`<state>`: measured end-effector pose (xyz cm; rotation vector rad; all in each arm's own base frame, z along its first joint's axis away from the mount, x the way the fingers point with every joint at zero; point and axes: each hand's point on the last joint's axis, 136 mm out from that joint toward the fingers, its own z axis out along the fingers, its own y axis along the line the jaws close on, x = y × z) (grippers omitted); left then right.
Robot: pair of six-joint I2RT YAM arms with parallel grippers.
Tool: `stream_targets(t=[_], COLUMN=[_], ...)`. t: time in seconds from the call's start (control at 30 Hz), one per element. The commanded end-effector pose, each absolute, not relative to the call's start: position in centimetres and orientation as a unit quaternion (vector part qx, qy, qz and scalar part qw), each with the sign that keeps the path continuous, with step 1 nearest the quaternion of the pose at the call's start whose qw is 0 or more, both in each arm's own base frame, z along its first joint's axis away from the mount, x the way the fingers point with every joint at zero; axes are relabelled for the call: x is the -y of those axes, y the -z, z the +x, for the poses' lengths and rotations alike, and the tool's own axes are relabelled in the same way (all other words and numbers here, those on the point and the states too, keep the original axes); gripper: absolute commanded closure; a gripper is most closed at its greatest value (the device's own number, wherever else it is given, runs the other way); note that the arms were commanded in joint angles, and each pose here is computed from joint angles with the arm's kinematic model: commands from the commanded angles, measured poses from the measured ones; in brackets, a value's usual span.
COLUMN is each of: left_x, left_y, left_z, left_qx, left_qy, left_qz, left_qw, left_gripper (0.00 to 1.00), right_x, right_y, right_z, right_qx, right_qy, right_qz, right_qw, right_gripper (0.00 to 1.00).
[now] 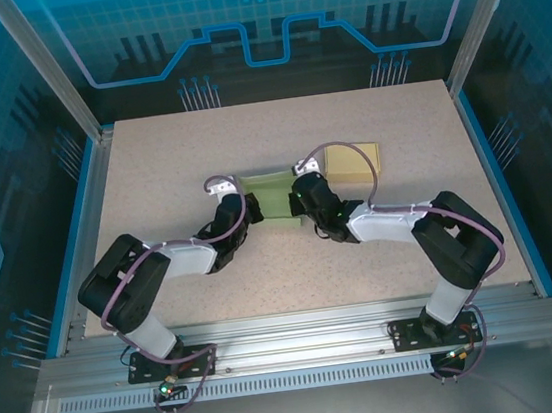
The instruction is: Fold the paper box
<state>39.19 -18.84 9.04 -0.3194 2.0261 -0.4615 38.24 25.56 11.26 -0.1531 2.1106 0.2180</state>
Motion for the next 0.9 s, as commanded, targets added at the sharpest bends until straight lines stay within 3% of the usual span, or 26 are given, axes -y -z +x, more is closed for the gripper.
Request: stream_targets(t=[0.0,0.87], left_x=[20.4,22.5], left_y=[-7.2,-4.9], left_z=[37.3,36.5], left_qx=[-0.855,-0.863], left_qy=[0.211,0.207], left_qz=[-0.103,-0.078], left_qw=[0.461,0.454], left_gripper=[0.90,0.92], right_x=[-26.9,-30.7], right_y=[-8.6,-10.7], right_z=[35.9,38.1], right_qx=[-0.896,-0.897], right_qy=[-0.101,-0.171], right_qz=[-0.072,-0.003], right_qw=[0.426,0.408], right_gripper=[1.00,1.00])
